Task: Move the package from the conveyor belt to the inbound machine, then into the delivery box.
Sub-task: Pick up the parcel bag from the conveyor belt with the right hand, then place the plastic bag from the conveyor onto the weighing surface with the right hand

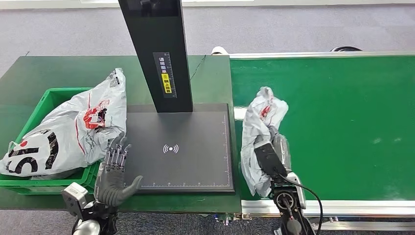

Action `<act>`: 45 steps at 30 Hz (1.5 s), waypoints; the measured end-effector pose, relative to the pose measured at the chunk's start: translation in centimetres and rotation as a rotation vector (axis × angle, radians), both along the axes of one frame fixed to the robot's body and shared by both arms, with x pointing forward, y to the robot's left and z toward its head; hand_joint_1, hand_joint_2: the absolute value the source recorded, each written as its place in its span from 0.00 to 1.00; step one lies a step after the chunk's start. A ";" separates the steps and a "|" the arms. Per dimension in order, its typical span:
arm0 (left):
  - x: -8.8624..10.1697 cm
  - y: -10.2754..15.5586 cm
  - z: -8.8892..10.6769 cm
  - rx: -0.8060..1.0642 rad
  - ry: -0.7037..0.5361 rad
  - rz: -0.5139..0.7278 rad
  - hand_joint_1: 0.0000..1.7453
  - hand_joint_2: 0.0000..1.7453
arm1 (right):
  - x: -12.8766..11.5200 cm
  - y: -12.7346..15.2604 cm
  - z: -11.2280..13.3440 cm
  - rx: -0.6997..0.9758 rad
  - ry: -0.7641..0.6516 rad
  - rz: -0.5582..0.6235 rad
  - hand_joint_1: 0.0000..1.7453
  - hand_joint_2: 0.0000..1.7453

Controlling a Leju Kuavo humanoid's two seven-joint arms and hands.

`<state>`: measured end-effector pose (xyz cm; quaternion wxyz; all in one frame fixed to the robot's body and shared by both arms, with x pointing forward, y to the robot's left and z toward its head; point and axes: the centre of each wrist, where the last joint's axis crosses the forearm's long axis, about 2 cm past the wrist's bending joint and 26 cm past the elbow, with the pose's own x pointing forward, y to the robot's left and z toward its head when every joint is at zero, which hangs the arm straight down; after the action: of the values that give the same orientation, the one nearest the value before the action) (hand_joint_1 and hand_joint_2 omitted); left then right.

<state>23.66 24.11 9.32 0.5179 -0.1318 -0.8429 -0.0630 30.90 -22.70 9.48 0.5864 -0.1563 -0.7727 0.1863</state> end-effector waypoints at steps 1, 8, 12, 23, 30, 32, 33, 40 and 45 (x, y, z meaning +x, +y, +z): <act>0.0 0.0 0.0 -0.005 -0.007 0.004 0.00 1.00 | -0.1 -0.2 0.5 0.013 -0.052 -0.019 1.00 1.00; 0.4 0.1 0.5 -0.033 -0.063 0.036 0.00 1.00 | 0.5 0.0 3.4 -0.051 -0.211 0.034 1.00 1.00; 1.1 0.1 1.0 -0.037 -0.109 0.064 0.00 1.00 | 2.0 1.8 4.7 -0.227 -0.232 0.193 1.00 1.00; 1.5 0.1 1.3 -0.046 -0.130 0.073 0.00 1.00 | 5.7 6.4 6.6 -0.441 -0.275 0.471 1.00 1.00; 1.4 0.4 1.2 -0.048 -0.127 0.078 0.00 1.00 | 6.8 9.3 6.6 -0.653 -0.205 0.679 1.00 1.00; 1.4 0.5 1.2 -0.049 -0.125 0.080 0.00 1.00 | 7.1 10.4 6.5 -0.731 -0.185 0.741 1.00 1.00; 1.4 0.5 1.2 -0.050 -0.125 0.080 0.00 1.00 | 7.2 10.9 6.5 -0.767 -0.174 0.775 1.00 1.00; 1.7 0.6 1.4 -0.057 -0.127 0.080 0.00 1.00 | 6.8 14.3 5.8 -0.905 -0.033 1.101 1.00 1.00; 1.8 0.6 1.4 -0.057 -0.125 0.080 0.00 1.00 | 5.8 15.1 4.4 -0.935 0.020 1.207 1.00 1.00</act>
<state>25.43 24.74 10.75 0.4625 -0.1087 -0.8796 -0.0265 36.70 -7.61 13.86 0.2628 0.0627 -0.5594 0.7837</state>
